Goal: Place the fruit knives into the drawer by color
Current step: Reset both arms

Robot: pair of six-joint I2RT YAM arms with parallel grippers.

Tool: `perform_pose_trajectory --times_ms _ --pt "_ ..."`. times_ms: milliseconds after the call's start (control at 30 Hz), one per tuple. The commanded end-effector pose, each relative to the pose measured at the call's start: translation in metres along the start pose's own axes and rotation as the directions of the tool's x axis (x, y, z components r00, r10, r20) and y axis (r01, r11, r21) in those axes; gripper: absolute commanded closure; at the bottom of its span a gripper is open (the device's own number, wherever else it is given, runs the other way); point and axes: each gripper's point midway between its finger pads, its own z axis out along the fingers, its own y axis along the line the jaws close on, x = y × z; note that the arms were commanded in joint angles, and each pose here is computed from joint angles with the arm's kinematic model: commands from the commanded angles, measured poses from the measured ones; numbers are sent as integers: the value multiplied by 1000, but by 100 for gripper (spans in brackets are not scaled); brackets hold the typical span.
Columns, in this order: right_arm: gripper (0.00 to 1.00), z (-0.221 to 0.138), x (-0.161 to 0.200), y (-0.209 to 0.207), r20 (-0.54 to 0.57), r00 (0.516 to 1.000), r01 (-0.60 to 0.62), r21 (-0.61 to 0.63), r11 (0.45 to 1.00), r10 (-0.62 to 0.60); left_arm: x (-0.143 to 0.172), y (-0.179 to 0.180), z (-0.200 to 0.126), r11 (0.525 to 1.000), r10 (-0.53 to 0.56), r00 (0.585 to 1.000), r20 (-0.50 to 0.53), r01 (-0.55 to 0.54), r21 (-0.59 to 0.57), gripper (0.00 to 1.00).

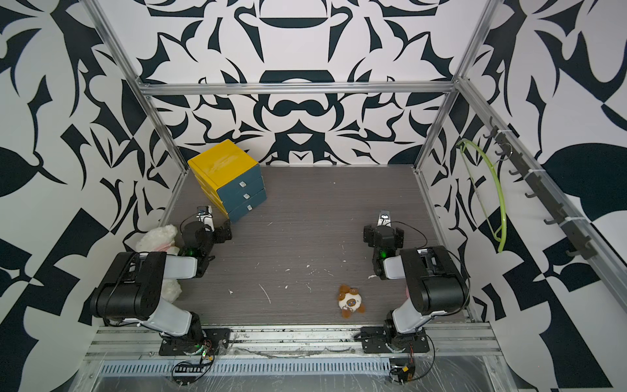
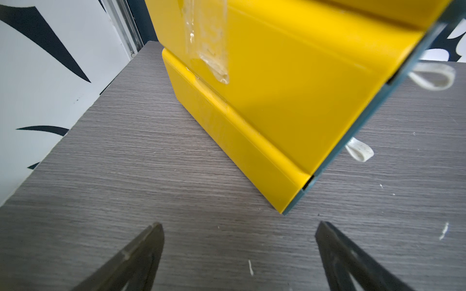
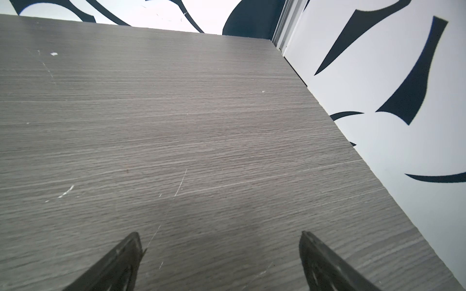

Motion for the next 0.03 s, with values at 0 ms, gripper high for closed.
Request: perform_pose_trajectory --times_ms 0 --pt "0 0 -23 2 71 997 -22 -7 1000 22 -7 -1 -2 1000 -5 1000 22 5 6 1"
